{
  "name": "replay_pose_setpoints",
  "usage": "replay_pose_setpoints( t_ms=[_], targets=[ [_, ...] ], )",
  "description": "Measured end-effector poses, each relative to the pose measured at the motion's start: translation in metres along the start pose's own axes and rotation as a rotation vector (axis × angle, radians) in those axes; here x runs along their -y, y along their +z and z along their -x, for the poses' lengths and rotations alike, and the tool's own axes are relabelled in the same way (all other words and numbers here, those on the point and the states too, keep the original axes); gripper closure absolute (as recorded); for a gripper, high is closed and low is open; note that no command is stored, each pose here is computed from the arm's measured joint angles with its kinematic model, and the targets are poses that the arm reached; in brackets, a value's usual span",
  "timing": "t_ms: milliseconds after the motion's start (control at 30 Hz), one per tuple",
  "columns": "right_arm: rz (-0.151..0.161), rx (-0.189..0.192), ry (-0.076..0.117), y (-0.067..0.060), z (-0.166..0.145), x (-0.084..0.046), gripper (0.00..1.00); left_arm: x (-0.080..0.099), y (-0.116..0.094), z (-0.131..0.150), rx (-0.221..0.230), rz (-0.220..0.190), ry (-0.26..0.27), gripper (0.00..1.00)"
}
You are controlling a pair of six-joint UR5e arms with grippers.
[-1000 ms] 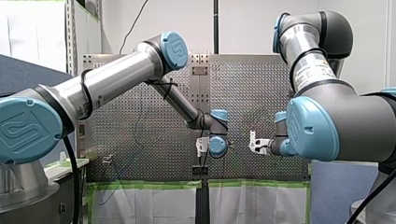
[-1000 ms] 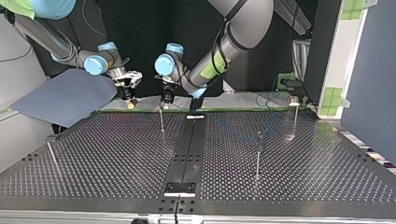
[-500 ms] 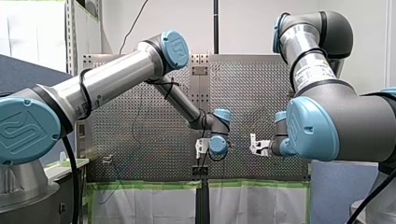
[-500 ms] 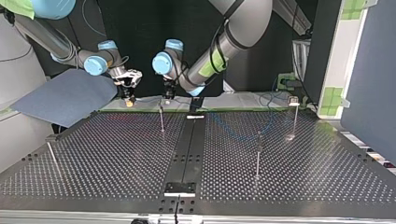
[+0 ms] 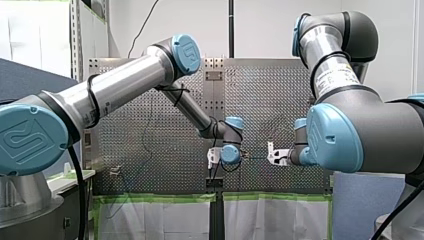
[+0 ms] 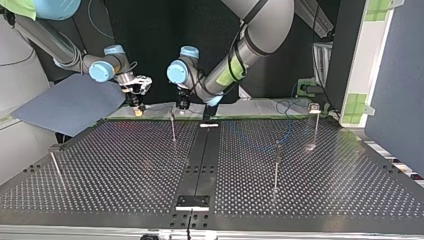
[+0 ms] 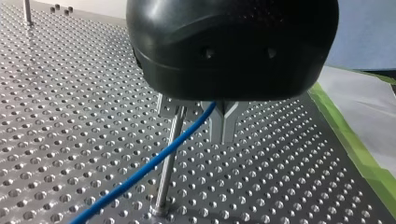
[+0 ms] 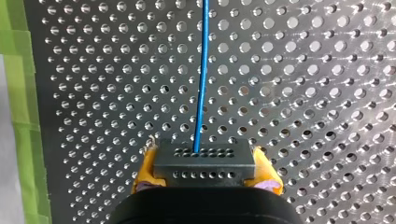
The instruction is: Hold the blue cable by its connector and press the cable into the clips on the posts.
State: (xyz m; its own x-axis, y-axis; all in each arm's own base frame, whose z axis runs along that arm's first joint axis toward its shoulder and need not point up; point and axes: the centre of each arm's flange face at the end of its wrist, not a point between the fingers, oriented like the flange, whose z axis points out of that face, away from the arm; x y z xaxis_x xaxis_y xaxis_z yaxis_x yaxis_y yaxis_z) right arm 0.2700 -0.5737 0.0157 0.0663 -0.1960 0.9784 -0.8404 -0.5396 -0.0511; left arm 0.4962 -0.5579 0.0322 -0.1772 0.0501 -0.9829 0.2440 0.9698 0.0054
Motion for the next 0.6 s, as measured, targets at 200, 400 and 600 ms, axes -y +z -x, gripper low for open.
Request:
replay_pose_setpoints(
  t_ms=[200, 400, 600],
  targets=[
    [-0.002, -0.021, -0.005, 0.002, -0.012, -0.003, 1.0, -0.003, 0.002, 0.001, -0.003, 0.004, 0.016, 0.99],
    [-0.001, -0.051, -0.005, 0.001, -0.037, -0.007, 1.0, 0.0, -0.002, 0.001, -0.016, -0.006, 0.028, 0.99],
    [0.0, -0.058, 0.006, 0.0, -0.042, -0.007, 1.0, 0.008, -0.008, 0.0, -0.021, -0.022, 0.031, 0.99]
  ],
)
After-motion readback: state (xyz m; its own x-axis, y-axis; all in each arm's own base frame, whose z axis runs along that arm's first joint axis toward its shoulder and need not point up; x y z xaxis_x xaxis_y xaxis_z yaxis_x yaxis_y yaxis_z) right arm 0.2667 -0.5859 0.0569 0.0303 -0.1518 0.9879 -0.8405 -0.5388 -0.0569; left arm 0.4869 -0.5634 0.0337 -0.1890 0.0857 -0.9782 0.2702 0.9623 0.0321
